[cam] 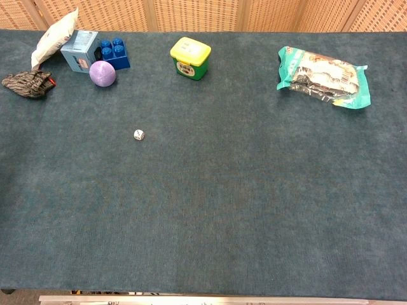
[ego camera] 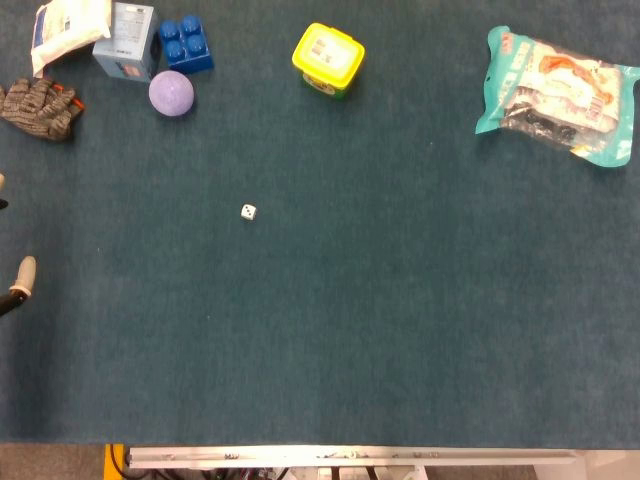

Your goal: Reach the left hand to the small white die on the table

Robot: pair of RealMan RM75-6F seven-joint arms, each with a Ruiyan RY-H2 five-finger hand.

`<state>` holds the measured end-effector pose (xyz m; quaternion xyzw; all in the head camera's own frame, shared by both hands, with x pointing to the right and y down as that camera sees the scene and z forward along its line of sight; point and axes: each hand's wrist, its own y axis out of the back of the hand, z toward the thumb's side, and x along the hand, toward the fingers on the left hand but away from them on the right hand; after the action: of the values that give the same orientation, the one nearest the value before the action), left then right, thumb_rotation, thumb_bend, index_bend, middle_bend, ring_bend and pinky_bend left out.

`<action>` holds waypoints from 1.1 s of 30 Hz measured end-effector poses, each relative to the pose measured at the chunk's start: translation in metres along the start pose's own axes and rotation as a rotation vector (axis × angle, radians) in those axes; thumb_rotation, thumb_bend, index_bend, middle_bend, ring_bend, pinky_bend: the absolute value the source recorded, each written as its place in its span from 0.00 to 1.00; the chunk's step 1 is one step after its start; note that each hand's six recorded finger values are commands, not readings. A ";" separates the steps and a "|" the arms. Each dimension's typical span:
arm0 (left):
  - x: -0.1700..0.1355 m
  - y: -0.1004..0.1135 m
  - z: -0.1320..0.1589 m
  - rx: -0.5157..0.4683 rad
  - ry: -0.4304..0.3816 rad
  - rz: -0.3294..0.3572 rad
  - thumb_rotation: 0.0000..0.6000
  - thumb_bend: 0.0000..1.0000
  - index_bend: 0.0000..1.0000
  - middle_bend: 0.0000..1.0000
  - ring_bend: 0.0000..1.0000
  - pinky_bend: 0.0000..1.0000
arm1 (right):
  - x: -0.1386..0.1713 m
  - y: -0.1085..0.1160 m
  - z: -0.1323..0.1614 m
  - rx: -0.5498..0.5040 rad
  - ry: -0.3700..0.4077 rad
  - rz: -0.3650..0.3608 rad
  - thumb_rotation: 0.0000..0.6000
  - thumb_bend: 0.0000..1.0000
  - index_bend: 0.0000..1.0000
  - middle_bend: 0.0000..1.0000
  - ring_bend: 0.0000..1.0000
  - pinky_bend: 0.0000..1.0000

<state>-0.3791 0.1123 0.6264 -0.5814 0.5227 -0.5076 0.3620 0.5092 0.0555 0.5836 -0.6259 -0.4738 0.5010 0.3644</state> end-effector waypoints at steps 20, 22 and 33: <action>0.017 -0.014 0.012 0.011 -0.134 -0.118 1.00 0.33 0.12 0.84 0.82 0.86 | -0.007 0.015 0.006 0.008 0.026 -0.078 1.00 0.44 0.15 0.34 0.29 0.33; 0.020 -0.020 0.015 0.027 -0.157 -0.167 1.00 0.35 0.15 0.95 0.91 0.91 | -0.007 0.015 0.006 0.008 0.025 -0.078 1.00 0.44 0.15 0.34 0.29 0.33; 0.048 -0.063 0.051 0.119 -0.326 -0.465 1.00 0.59 0.16 1.00 1.00 1.00 | -0.005 0.015 0.004 0.010 0.014 -0.077 1.00 0.44 0.15 0.34 0.29 0.33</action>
<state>-0.3176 0.0724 0.6849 -0.7373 0.2794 -0.5066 0.3488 0.5086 0.0466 0.5705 -0.6091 -0.4924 0.4845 0.3898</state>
